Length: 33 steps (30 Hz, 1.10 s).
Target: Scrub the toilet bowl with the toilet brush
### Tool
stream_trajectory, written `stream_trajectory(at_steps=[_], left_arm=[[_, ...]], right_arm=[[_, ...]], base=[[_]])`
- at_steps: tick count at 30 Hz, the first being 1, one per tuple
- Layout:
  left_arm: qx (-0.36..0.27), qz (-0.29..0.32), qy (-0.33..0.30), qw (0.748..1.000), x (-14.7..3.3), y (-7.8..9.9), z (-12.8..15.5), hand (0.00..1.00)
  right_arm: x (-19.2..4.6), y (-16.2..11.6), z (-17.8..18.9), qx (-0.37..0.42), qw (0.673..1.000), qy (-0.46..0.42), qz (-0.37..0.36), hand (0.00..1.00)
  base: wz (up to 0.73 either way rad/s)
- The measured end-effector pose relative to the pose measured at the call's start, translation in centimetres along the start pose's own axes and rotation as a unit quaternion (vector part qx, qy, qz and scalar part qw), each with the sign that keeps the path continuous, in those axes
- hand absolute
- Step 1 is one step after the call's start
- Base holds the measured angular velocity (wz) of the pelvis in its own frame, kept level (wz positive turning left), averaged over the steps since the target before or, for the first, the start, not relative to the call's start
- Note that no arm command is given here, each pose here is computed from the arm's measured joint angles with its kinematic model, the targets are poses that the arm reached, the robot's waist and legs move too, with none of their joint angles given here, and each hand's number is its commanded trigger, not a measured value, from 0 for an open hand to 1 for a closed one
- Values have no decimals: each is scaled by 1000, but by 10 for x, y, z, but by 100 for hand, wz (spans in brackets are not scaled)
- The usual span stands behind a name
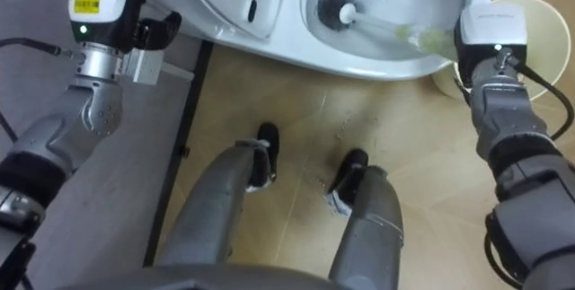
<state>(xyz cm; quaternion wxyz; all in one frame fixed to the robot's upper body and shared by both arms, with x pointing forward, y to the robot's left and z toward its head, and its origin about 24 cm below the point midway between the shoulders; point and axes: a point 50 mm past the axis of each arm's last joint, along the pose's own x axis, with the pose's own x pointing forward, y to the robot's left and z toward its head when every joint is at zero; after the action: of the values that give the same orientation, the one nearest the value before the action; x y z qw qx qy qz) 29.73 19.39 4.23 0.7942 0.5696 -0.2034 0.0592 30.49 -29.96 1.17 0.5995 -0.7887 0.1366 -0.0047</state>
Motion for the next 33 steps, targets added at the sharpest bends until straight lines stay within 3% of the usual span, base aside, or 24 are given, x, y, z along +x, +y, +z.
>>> stream_trajectory(at_steps=[8, 16, 22, 27, 33], left_arm=[[15, -8, 7, 1000, -3, -4, 0, 0], [39, -4, 40, 998, -18, -10, -7, 0], [32, 2, 51, 998, -19, -10, -5, 0], [46, 8, 72, 996, -18, -8, -5, 0], [52, 5, 91, 994, -19, -11, -6, 0]], right_arm=[[-3, -5, 19, -20, 1000, -18, -16, 100], [-11, 4, 22, -8, 1000, -15, -16, 100], [-13, 23, 10, 158, 985, 71, 25, 100], [-10, 24, 7, 322, 935, 147, 22, 100], [-4, 8, 17, 301, 945, 121, -29, 100]], base=[[-2], [-6], [6], [17], [-3]])
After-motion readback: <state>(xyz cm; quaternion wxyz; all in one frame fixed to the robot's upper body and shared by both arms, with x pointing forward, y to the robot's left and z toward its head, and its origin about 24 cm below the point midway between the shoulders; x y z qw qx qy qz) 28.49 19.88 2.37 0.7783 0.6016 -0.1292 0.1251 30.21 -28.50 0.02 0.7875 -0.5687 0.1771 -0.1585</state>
